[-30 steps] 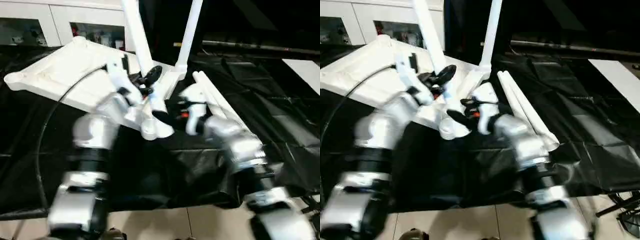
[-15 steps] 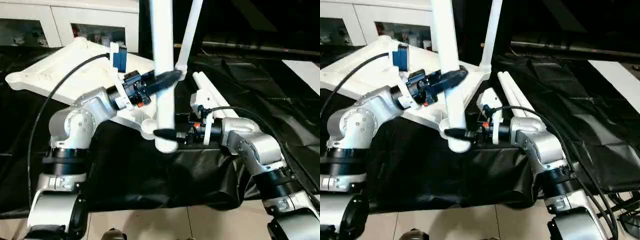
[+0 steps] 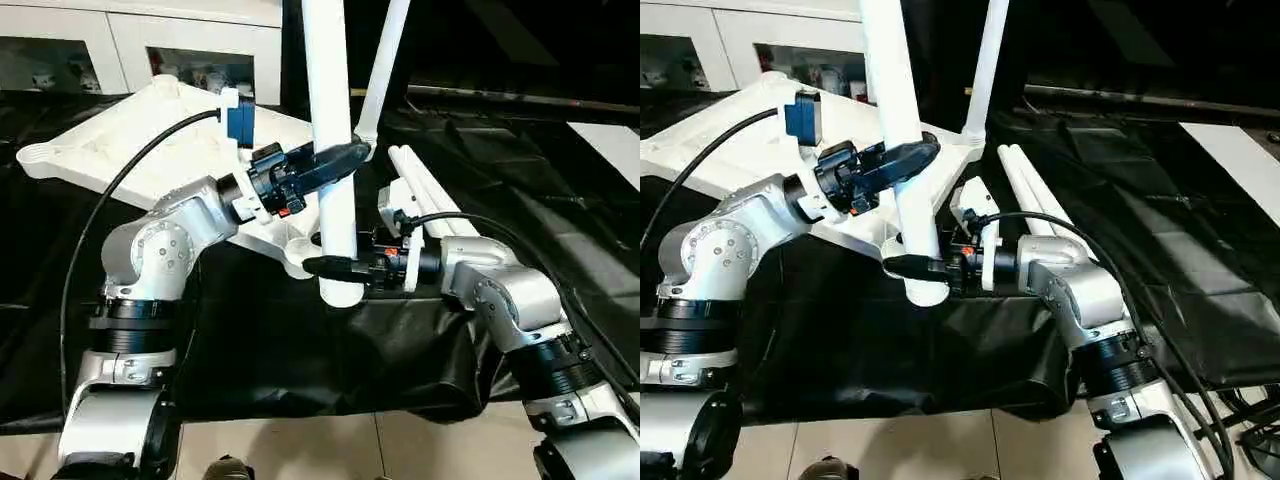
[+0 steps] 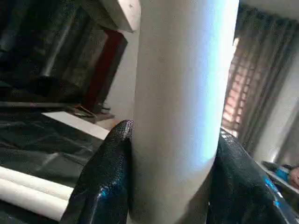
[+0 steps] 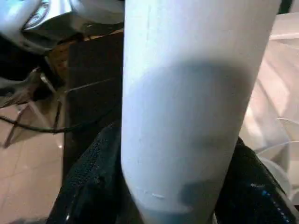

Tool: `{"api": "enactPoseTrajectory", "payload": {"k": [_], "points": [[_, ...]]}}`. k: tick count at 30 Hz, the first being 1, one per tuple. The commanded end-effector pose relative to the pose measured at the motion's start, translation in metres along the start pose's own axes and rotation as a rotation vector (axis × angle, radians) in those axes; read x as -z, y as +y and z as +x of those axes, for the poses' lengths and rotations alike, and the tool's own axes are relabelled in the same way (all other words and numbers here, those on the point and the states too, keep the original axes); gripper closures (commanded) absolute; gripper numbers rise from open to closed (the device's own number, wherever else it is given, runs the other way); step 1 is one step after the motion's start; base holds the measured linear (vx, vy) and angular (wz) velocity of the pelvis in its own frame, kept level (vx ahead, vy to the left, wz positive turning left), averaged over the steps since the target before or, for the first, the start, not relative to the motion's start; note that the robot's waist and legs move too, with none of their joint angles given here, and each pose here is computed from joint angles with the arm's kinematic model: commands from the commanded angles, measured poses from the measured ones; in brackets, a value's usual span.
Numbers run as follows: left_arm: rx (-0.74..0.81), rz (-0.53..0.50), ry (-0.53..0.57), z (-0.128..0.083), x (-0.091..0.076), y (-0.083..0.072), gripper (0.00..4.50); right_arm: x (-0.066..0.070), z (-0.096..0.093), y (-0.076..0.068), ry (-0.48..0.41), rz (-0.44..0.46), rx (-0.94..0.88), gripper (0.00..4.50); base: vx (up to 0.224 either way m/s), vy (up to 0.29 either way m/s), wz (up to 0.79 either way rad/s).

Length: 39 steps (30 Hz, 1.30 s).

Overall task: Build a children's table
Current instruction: Pick table leg

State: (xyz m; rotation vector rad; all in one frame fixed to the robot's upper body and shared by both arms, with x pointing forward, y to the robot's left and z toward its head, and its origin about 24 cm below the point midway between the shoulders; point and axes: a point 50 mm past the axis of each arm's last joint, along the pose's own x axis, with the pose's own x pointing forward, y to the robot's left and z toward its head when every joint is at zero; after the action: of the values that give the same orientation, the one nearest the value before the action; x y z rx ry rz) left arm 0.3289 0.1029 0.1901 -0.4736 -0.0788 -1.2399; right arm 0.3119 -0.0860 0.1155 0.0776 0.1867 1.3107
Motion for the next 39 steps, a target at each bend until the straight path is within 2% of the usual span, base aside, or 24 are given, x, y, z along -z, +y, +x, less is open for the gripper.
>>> {"api": "enactPoseTrajectory", "payload": {"k": [1,2,3,5,6,7,11,14,15,19,23,24,30,31,32,33,34,36,38,39], "points": [[-0.058,0.031,-0.031,0.007,-0.008,0.004,1.96,0.012,-0.005,-0.012,0.067,-0.022,0.146,2.48,0.0,0.0,0.0],[-0.188,0.117,0.008,0.01,-0.002,0.014,1.89,0.015,-0.002,-0.018,0.074,-0.027,0.229,2.5,0.0,0.0,0.0],[-0.253,0.136,0.016,0.011,0.0,0.019,1.89,0.016,0.0,-0.021,0.076,-0.03,0.269,2.5,0.0,0.0,0.0],[-0.431,0.18,0.042,0.013,0.007,0.03,1.58,0.019,0.004,-0.026,0.072,-0.025,0.358,2.54,0.0,0.0,0.0],[-0.474,0.18,0.045,0.014,0.008,0.032,1.52,0.019,0.006,-0.027,0.069,-0.025,0.382,2.54,0.0,0.0,0.0],[-0.586,0.156,0.042,0.014,0.014,0.039,1.49,0.02,0.009,-0.03,0.062,-0.026,0.434,2.54,0.0,0.0,0.0],[-0.721,0.074,0.014,0.013,0.025,0.046,1.48,0.024,0.016,-0.033,0.066,-0.025,0.514,2.55,0.0,0.0,0.0],[-0.75,0.023,-0.019,0.017,0.03,0.046,1.48,0.026,0.021,-0.035,0.065,-0.017,0.558,2.55,0.0,0.0,0.0],[-0.756,0.012,-0.03,0.018,0.031,0.046,1.75,0.026,0.022,-0.036,0.065,-0.019,0.57,2.55,0.0,0.0,0.0],[-0.811,-0.017,-0.054,0.02,0.032,0.046,2.01,0.027,0.025,-0.038,0.065,-0.019,0.607,2.55,0.0,0.0,0.0],[-0.838,-0.005,-0.064,0.019,0.03,0.046,2.35,0.028,0.027,-0.039,0.065,-0.024,0.624,2.55,0.0,0.0,0.0],[-0.839,-0.005,-0.064,0.019,0.03,0.046,2.58,0.028,0.027,-0.039,0.065,-0.025,0.624,2.55,0.0,0.0,0.0],[-0.8,0.019,-0.068,0.019,0.027,0.044,2.68,0.026,0.027,-0.041,0.069,-0.056,0.638,2.55,0.0,0.0,0.0],[-0.8,0.019,-0.069,0.019,0.027,0.044,2.68,0.026,0.027,-0.041,0.068,-0.058,0.634,2.2,0.0,0.0,0.0],[-0.8,0.019,-0.069,0.019,0.027,0.044,2.68,0.026,0.027,-0.041,0.068,-0.058,0.634,2.2,0.0,0.0,0.0],[-0.782,0.026,-0.067,0.019,0.026,0.043,2.68,0.025,0.027,-0.04,0.05,-0.031,0.598,1.99,0.0,0.0,0.0],[-0.735,0.046,-0.057,0.02,0.023,0.042,2.68,0.02,0.025,-0.036,0.004,0.03,0.506,1.83,0.0,0.0,0.0],[-0.69,0.058,-0.047,0.02,0.019,0.04,2.68,0.016,0.023,-0.033,0.002,0.028,0.44,1.74,0.0,0.0,0.0],[-0.609,0.079,-0.035,0.019,0.013,0.037,2.69,0.015,0.017,-0.028,0.048,0.011,0.34,1.47,0.0,0.0,0.0],[-0.571,0.093,-0.033,0.02,0.01,0.035,2.69,0.016,0.014,-0.026,0.069,0.012,0.304,1.47,0.0,0.0,0.0]]}}
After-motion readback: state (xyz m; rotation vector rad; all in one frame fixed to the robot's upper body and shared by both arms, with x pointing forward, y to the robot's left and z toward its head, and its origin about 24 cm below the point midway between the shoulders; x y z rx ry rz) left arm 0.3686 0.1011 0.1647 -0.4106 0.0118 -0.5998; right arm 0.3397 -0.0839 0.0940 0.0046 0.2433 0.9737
